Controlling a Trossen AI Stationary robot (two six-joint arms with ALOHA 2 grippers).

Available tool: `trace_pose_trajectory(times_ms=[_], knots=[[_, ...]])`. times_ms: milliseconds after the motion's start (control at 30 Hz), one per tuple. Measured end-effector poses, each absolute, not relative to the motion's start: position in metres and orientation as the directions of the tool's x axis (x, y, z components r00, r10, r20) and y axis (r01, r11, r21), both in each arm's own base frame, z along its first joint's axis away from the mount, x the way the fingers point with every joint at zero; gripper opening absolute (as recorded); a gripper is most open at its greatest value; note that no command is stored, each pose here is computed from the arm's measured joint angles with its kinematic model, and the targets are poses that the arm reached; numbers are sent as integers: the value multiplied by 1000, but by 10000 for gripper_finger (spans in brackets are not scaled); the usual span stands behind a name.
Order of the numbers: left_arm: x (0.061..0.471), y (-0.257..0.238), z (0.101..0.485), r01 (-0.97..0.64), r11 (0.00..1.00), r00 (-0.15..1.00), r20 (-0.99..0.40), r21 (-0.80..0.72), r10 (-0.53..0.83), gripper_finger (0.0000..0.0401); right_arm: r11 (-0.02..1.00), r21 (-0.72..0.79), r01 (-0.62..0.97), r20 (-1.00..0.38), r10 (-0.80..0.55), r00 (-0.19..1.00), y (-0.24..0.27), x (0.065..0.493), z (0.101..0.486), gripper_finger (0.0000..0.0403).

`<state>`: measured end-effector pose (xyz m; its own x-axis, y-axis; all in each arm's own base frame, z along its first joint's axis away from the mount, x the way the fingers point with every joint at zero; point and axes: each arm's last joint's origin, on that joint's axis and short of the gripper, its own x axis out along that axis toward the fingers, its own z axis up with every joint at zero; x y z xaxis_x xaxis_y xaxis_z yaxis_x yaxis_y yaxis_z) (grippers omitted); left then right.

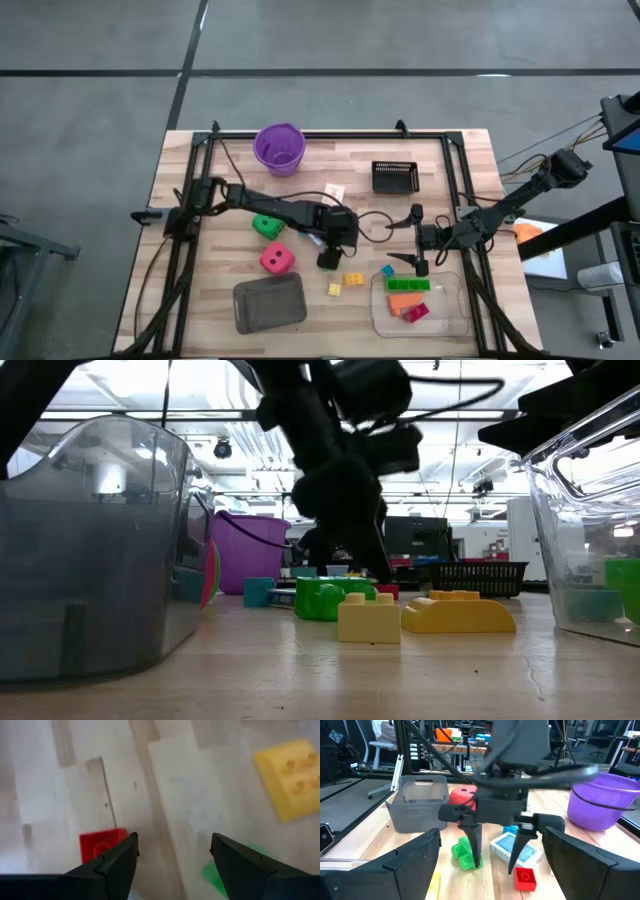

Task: Pick & Place Toys
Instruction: Put the small red game piece into the transparent bin

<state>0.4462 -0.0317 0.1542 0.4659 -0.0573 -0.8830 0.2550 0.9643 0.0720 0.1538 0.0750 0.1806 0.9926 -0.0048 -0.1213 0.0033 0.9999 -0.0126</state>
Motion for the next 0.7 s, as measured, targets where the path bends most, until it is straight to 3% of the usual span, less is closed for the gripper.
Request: trace_pose_trajectory(times_ms=[200,300,700], knots=[[452,-38,165,175,960,507,-856,217,101,251,1000,-13,3,-121,-5,993,75,154,181,346],[452,-23,165,105,973,497,-858,204,127,251,1000,-9,4,-121,-5,993,75,154,181,346],[449,-2,154,95,989,467,-883,115,58,251,1000,-9,4,-121,-5,993,75,154,181,346]])
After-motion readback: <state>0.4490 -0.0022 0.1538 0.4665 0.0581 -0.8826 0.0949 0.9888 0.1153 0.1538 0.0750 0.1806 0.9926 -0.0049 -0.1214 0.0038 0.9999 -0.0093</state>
